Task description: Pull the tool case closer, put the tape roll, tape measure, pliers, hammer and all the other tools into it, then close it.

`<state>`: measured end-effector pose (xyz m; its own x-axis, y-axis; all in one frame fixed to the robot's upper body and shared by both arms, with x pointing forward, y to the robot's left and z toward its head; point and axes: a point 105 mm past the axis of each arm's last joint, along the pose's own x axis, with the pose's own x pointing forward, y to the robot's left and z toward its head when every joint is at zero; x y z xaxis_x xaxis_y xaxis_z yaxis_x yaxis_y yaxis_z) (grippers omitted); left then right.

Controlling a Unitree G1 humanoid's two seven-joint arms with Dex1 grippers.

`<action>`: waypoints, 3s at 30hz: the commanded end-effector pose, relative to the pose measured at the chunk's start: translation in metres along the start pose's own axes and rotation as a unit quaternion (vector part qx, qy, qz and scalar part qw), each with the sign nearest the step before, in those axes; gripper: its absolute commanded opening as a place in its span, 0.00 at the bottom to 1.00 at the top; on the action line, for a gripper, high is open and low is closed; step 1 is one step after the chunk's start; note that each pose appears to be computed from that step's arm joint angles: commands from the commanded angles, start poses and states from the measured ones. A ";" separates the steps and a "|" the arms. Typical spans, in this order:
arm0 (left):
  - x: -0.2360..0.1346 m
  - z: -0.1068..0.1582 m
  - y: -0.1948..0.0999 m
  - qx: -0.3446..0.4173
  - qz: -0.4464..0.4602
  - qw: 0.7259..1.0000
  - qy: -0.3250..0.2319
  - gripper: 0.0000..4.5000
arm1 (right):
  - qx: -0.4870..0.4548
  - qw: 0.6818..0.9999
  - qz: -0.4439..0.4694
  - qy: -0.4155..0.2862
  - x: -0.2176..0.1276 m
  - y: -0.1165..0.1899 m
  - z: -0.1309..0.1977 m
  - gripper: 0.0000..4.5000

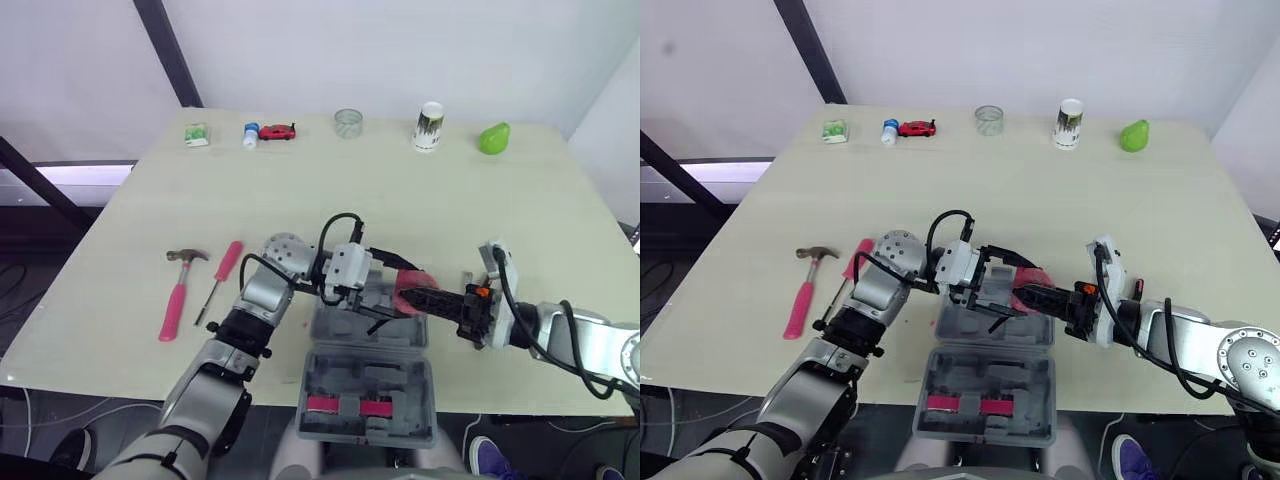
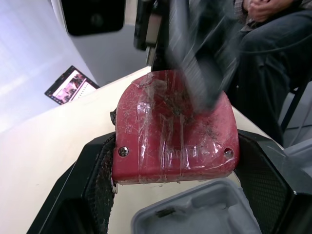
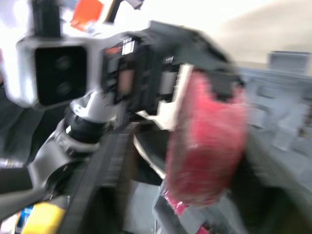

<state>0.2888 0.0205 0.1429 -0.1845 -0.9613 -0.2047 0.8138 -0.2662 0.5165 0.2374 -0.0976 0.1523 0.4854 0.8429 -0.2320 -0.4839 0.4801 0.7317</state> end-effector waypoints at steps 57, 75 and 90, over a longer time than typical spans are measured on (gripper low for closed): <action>-0.089 0.050 -0.073 -0.145 -0.051 0.988 -0.016 1.00 | 0.030 0.986 -0.159 0.039 -0.100 -0.107 -0.070 0.99; -0.095 0.057 -0.081 -0.143 -0.046 0.989 -0.008 1.00 | -0.491 0.861 -0.004 0.130 -0.091 -0.116 -0.086 0.99; -0.096 0.058 -0.079 -0.119 -0.063 0.991 0.019 1.00 | -0.531 0.837 0.005 0.133 -0.067 -0.128 -0.080 0.99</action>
<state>0.2174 0.1300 0.1653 -0.2287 -0.9340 -0.2745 0.9179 -0.3009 0.2588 0.2079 -0.2019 0.0193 0.3748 0.7901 -0.4850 -0.9271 0.3162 -0.2014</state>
